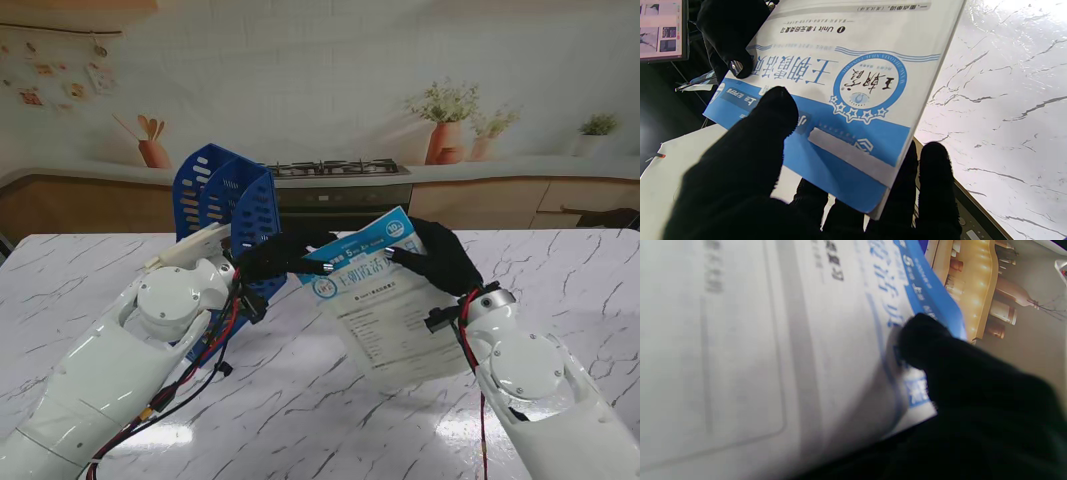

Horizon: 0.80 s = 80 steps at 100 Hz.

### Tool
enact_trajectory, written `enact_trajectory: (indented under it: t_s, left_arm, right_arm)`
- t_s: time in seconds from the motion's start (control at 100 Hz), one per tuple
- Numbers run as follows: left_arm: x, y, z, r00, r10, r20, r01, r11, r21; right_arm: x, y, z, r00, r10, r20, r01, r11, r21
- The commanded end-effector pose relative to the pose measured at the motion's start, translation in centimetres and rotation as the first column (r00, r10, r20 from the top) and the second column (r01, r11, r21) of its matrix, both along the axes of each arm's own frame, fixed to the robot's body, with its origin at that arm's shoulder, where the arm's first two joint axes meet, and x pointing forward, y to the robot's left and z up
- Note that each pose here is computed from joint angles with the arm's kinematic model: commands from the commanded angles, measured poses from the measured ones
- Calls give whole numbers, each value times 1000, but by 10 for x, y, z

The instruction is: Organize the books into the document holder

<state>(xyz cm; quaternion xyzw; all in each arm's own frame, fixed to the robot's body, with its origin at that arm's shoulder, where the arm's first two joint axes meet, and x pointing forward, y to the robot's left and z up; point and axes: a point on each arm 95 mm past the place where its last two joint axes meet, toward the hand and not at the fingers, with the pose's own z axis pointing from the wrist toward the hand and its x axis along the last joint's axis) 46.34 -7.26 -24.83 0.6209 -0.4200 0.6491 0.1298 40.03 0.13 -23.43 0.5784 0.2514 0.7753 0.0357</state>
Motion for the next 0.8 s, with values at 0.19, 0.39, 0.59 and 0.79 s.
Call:
enact_trajectory:
  t_s: [0.19,0.39,0.59,0.79]
  left_arm:
    - [0,-14,4,999,-24,38,25,999,-45]
    - [1,-19,5,998,-25,66,30,996,-85]
    - [-3,-20,10,998,-18,66,27,990,-141]
    - [-12,-19,19,997,15,82,-3,989,-146]
  right_arm:
    - [3,7,19,999,26,32,-27,1000,13]
    - [2,8,22,998,37,42,-37,999,8]
    - [1,8,24,999,48,24,-48,999,14]
    - [0,4,23,995,95,-9,-95,995,-15]
